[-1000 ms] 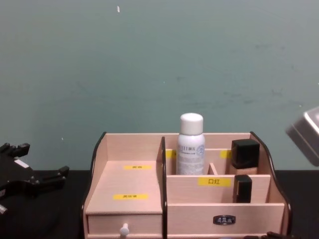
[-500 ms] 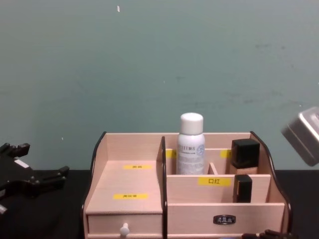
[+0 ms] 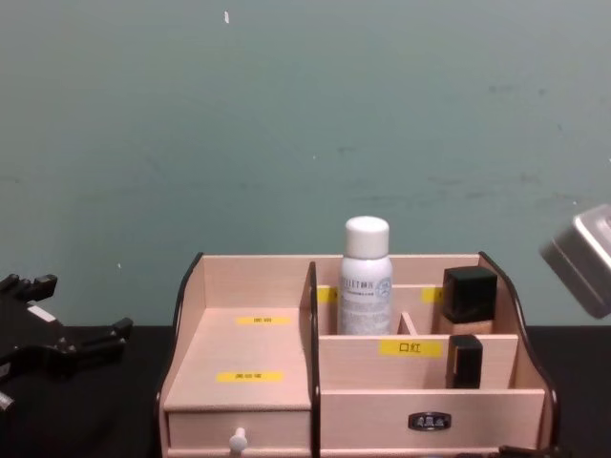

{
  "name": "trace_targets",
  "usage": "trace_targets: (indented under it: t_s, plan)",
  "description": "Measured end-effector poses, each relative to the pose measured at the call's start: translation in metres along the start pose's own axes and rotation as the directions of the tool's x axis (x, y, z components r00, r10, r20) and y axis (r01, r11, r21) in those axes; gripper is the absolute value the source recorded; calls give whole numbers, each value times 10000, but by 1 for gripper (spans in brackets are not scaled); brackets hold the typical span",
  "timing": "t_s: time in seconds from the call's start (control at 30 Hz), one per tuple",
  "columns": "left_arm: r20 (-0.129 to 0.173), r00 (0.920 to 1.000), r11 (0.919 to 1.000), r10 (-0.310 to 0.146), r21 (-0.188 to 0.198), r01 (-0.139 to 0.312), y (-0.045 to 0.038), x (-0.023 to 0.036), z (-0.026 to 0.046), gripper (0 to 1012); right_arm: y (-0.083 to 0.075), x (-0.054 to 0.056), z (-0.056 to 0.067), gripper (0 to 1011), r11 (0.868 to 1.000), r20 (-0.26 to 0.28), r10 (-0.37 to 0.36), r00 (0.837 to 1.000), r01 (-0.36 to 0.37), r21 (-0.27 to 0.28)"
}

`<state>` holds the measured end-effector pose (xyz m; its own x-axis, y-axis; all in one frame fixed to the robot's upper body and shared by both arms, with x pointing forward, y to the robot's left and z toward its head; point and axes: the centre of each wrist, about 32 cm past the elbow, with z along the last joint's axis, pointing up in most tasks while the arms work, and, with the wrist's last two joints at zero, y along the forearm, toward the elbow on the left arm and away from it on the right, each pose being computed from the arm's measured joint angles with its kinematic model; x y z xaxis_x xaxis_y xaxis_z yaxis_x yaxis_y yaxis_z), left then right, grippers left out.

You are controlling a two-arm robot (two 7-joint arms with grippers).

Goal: Pick up the facial cleanser and watermelon frost from the table and place them into the tiered storage box.

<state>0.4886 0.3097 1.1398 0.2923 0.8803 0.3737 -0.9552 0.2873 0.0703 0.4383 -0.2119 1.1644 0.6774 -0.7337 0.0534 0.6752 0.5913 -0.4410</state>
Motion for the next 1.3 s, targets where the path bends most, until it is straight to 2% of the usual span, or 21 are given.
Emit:
trace_targets:
  t_s: [0.07,0.13,0.53,0.87,1.03,1.3]
  plan:
    - [1,10000,10000,0,0,0,0,0,0,1001,-1,0,0,719,10000,-2,2,10000,-2,-1]
    - [0,10000,10000,0,0,0,0,0,0,1001,-1,-1,-1,712,10000,-5,4,10000,-4,-4]
    - [1,10000,10000,1,0,-1,0,0,0,1001,-4,1,0,712,10000,-26,30,10000,-30,-5]
    - [0,10000,10000,0,0,0,0,0,0,1001,-77,3,62,712,9981,-17,529,9986,-528,317]
    - [1,10000,10000,0,0,0,0,0,0,1001,-126,-28,176,712,9947,48,858,9963,-860,572]
    - [0,10000,10000,0,0,0,0,0,0,1001,-134,-120,522,713,9850,262,1466,9889,-1483,878]
